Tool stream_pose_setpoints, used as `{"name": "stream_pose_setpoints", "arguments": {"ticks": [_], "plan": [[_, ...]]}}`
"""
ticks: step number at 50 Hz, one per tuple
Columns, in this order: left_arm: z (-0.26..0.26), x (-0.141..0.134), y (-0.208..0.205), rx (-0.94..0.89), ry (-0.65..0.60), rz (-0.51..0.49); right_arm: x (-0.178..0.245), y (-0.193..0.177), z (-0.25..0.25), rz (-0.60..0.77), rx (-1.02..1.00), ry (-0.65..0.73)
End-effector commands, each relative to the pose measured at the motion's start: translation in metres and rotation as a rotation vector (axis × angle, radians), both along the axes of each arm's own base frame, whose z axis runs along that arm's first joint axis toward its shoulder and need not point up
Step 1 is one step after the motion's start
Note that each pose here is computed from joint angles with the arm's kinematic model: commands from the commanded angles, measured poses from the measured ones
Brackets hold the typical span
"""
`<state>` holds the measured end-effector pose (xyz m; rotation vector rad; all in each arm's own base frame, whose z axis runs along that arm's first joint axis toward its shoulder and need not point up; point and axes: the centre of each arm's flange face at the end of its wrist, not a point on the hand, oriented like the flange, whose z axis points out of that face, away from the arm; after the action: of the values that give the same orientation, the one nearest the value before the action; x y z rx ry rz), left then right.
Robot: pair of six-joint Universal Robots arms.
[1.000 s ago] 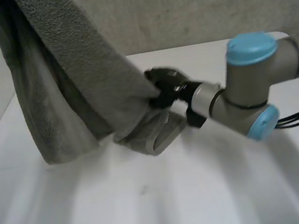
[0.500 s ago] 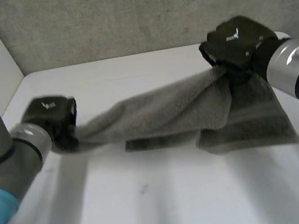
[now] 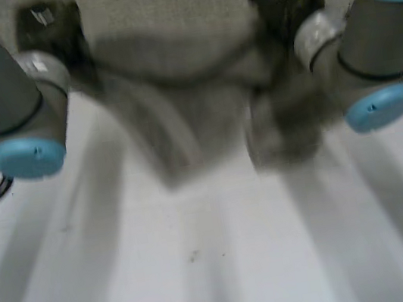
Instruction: Fold the towel.
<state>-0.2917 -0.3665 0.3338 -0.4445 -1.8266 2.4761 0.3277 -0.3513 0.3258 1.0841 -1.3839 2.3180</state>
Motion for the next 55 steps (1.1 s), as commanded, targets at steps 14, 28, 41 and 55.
{"name": "stream_pose_setpoints", "arguments": {"ticks": [14, 28, 41, 55], "plan": [[-0.104, 0.027, 0.025, 0.227, 0.012, 0.074, 0.002, 0.035, -0.105, 0.227, 0.402, 0.183], [-0.185, 0.049, 0.061, 0.48, -0.102, 0.105, -0.019, 0.041, -0.181, 0.189, 0.654, 0.233], [-0.142, 0.069, 0.071, 0.395, -0.047, 0.139, -0.079, 0.023, -0.12, 0.03, 0.781, -0.245], [-0.102, 0.079, 0.086, 0.304, -0.004, 0.146, -0.139, 0.006, -0.146, -0.033, 0.985, -0.41]]}}
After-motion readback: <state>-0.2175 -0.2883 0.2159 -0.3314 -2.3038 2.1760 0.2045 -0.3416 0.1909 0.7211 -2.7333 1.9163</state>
